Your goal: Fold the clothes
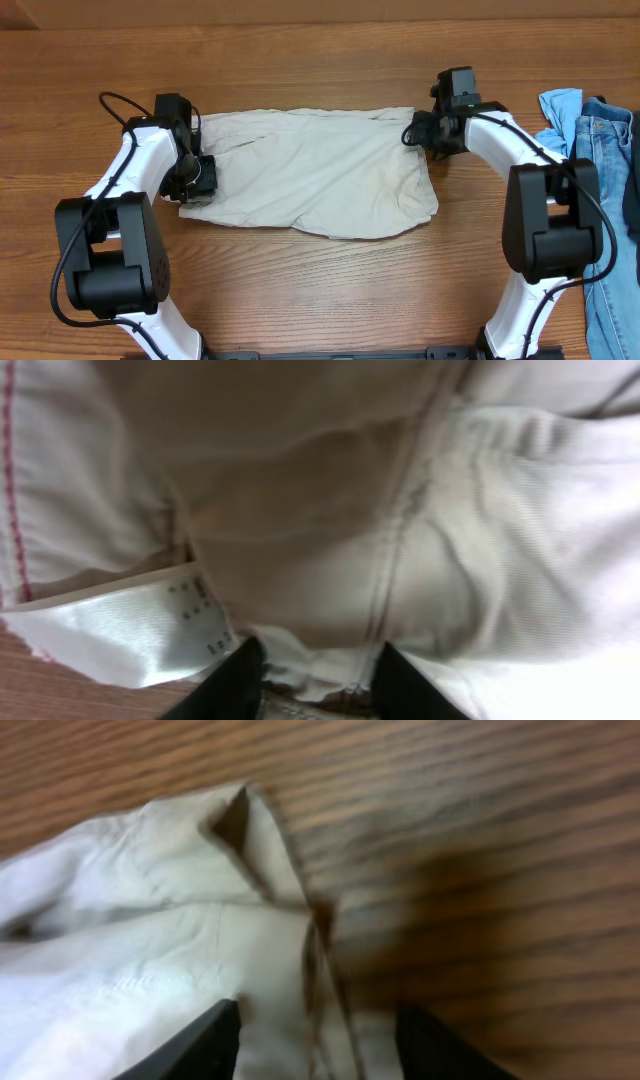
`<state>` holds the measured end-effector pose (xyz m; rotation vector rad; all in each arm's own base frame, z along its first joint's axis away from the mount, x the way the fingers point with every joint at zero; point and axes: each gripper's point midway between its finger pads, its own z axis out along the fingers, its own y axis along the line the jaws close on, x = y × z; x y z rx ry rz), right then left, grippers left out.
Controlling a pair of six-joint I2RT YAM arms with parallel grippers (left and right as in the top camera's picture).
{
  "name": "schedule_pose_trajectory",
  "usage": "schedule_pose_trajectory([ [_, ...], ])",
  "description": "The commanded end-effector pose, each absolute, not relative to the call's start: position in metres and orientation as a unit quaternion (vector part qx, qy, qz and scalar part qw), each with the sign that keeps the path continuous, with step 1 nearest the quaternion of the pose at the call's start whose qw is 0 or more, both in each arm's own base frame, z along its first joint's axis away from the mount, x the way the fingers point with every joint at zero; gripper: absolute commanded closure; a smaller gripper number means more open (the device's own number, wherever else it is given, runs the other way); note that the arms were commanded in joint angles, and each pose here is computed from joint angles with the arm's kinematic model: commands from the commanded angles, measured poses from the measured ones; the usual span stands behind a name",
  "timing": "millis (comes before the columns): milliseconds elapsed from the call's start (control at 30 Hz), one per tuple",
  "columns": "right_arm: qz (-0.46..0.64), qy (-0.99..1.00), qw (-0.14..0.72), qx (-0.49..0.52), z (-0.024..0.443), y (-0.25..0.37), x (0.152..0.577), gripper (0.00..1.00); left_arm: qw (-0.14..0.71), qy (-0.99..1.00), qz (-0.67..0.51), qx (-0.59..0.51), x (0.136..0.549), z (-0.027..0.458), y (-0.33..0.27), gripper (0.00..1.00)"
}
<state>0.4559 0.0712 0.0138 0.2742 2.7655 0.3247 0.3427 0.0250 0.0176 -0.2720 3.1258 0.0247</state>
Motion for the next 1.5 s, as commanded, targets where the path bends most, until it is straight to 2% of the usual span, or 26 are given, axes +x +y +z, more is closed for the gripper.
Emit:
schedule_pose_trajectory([
  [0,0.211,0.946,0.239,0.055,0.100,0.097,0.470,0.73,-0.009,0.998,0.005,-0.068,0.334,0.016,0.021,0.74],
  [67,0.239,0.944,0.223,0.048,0.104,0.110,0.462,0.93,-0.009,0.998,0.005,-0.068,0.334,0.016,0.021,0.78],
  [100,0.247,0.945,0.208,0.044,0.100,0.117,0.456,0.96,-0.009,0.998,0.005,-0.066,0.334,0.016,0.021,0.79],
  [400,0.249,0.955,0.125,0.098,0.013,0.140,0.455,0.96,-0.018,0.998,0.005,-0.065,0.329,0.016,0.021,0.84],
  [533,0.251,0.945,0.163,0.134,-0.006,0.138,0.483,0.96,-0.025,0.998,0.005,-0.058,0.326,0.016,0.021,0.84],
  [633,0.276,0.924,0.219,0.149,-0.003,0.138,0.514,0.96,-0.031,0.998,0.006,-0.058,0.323,0.016,0.021,0.84],
  [867,0.307,0.904,0.270,0.130,0.020,0.140,0.537,0.96,-0.046,0.997,0.033,-0.050,0.315,0.017,0.030,0.80],
  [900,0.323,0.900,0.272,0.113,0.029,0.142,0.537,0.94,-0.047,0.997,0.033,-0.049,0.315,0.017,0.030,0.80],
  [933,0.346,0.891,0.278,0.096,0.048,0.140,0.538,0.83,-0.047,0.997,0.033,-0.046,0.315,0.018,0.030,0.81],
  [967,0.369,0.880,0.285,0.088,0.073,0.133,0.537,0.79,-0.045,0.997,0.031,-0.045,0.318,0.021,0.030,0.83],
  [1100,0.412,0.858,0.295,0.089,0.149,0.105,0.518,0.72,0.002,0.999,0.012,-0.043,0.346,0.055,0.024,0.85],
  [1200,0.405,0.871,0.248,0.126,0.174,0.091,0.480,0.71,0.064,0.997,-0.022,-0.039,0.376,0.097,0.012,0.82],
  [1300,0.366,0.905,0.140,0.164,0.159,0.089,0.421,0.72,0.139,0.989,-0.047,-0.022,0.405,0.138,0.000,0.73],
  [1333,0.338,0.919,0.102,0.174,0.146,0.087,0.402,0.69,0.155,0.986,-0.054,-0.005,0.412,0.142,-0.006,0.71],
  [1367,0.308,0.930,0.073,0.184,0.135,0.085,0.388,0.59,0.163,0.985,-0.059,0.014,0.417,0.142,-0.012,0.70],
  [1467,0.224,0.958,0.017,0.179,0.104,0.082,0.353,0.43,0.159,0.985,-0.058,0.037,0.420,0.134,-0.021,0.69],
])
